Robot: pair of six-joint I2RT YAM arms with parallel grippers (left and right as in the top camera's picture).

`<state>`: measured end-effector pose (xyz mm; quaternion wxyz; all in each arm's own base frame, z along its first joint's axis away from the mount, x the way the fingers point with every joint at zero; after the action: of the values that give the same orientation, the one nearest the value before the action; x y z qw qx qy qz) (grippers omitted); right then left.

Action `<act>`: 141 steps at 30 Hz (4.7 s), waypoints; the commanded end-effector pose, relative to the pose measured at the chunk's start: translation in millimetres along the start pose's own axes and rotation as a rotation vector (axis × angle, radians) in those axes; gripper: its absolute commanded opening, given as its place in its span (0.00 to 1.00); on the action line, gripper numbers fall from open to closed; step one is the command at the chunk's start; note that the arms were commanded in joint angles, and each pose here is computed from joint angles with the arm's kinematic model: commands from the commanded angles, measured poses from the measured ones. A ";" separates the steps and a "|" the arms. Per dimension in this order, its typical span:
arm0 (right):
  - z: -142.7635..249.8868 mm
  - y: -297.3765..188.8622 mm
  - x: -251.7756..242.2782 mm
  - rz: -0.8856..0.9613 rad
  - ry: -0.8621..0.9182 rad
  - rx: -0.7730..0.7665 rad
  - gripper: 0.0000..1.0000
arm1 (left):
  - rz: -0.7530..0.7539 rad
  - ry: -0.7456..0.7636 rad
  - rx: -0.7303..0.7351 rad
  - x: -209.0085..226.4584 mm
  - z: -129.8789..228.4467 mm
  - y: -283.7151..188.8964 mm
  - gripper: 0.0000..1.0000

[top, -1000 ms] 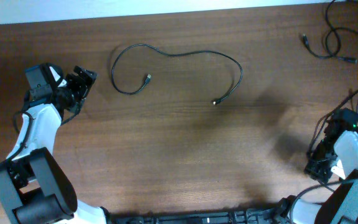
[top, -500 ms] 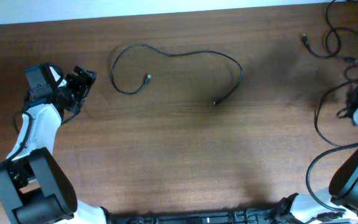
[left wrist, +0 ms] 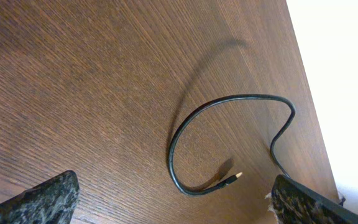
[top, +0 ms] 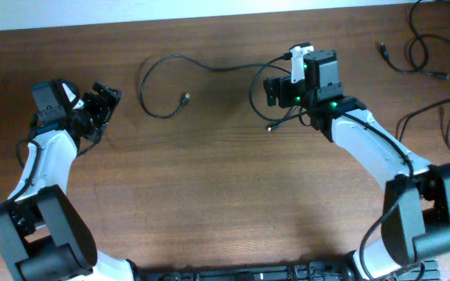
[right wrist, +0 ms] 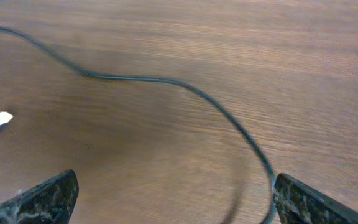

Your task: Untangle cables

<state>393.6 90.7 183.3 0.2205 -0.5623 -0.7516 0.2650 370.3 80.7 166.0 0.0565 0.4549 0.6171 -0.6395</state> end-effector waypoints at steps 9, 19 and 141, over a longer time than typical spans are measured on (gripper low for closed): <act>41.3 67.8 -46.5 0.078 -0.021 0.053 0.77 | 0.005 0.019 0.005 -0.3 0.2 0.6 0.99; -78.9 -81.1 -161.8 0.546 0.253 -0.153 0.04 | 0.005 0.019 0.005 -0.3 0.2 0.6 0.99; 185.4 -189.2 -26.8 0.327 0.050 -0.616 0.98 | -0.075 0.009 0.126 -4.8 32.8 -10.1 0.99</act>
<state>146.5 -4.1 165.5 0.0097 -0.7154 -0.6972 0.0451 355.6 71.7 155.8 0.0203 0.4142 0.6044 -0.6803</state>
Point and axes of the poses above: each gripper's point midway between its finger pads, its own y axis out along the fingers, its own x axis along the line the jaws close on, z = x × y, the point moved 10 cm from there along -y, back along the fingers, and after that the axes turned 6 degrees about -y, right-handed, at the moved point
